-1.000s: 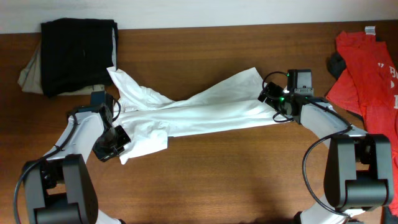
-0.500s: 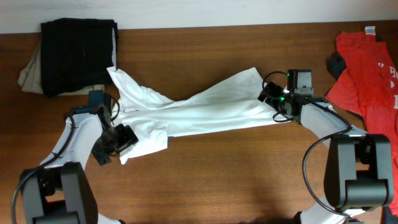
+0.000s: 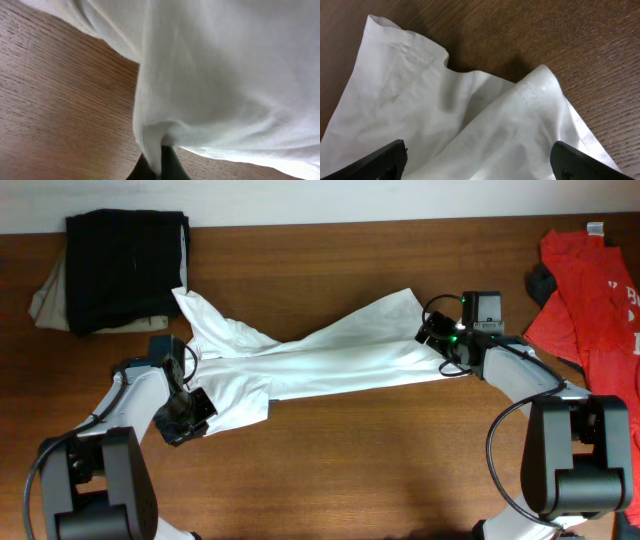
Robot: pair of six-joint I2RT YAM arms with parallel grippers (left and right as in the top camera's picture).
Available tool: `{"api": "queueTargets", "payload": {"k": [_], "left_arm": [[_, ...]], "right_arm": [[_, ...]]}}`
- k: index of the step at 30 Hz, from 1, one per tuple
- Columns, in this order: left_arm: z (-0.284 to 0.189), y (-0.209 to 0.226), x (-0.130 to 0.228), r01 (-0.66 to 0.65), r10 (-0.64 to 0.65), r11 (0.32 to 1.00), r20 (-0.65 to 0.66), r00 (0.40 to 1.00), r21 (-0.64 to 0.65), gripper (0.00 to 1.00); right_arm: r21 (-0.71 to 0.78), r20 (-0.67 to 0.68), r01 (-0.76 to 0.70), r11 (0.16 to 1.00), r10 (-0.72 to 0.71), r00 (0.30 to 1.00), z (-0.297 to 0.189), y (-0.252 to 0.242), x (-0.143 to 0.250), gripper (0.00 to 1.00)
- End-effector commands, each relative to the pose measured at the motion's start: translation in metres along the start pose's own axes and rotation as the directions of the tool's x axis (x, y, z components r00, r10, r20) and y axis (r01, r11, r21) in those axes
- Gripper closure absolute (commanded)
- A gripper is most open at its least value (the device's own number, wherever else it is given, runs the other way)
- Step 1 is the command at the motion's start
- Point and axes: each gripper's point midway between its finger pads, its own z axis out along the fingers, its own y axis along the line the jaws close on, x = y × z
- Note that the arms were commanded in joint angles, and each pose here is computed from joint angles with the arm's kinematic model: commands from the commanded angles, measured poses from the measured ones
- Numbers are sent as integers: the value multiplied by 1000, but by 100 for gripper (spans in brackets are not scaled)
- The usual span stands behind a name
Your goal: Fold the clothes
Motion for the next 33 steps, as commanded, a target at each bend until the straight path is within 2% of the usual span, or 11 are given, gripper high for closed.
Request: {"api": "queueTargets", "payload": {"k": [1, 7, 11, 18, 24, 30, 31, 33], "left_arm": [[-14, -7, -6, -1, 0, 999, 12, 1000, 33, 99], [-68, -29, -30, -28, 5, 990, 165, 986, 140, 99], [-77, -39, -49, -48, 0, 982, 251, 968, 183, 99], [-98, -63, -92, -99, -28, 959, 434, 901, 267, 99], [-102, -68, -111, -110, -43, 956, 501, 865, 273, 99], [-79, -76, -130, -111, -44, 956, 505, 862, 272, 99], [-75, -77, -134, -111, -45, 956, 508, 860, 271, 98], [-63, -73, -144, -89, -49, 967, 521, 852, 237, 78]], "right_arm": [[18, 11, 1, 1000, -1, 1000, 1, -3, -2, 5], [21, 14, 1, 1000, -1, 1000, 1, -4, -3, 5], [21, 13, 1, 1000, -1, 1000, 1, -4, -3, 5], [25, 8, 0, 1000, 0, 1000, 1, -5, -1, 5], [25, 9, 0, 1000, 0, 1000, 1, -5, -2, 5], [27, 10, 0, 1000, 0, 1000, 1, -5, -2, 6], [27, 10, 0, 1000, 0, 1000, 1, -5, -2, 5], [27, 10, 0, 1000, 0, 1000, 1, -5, -2, 6]]}}
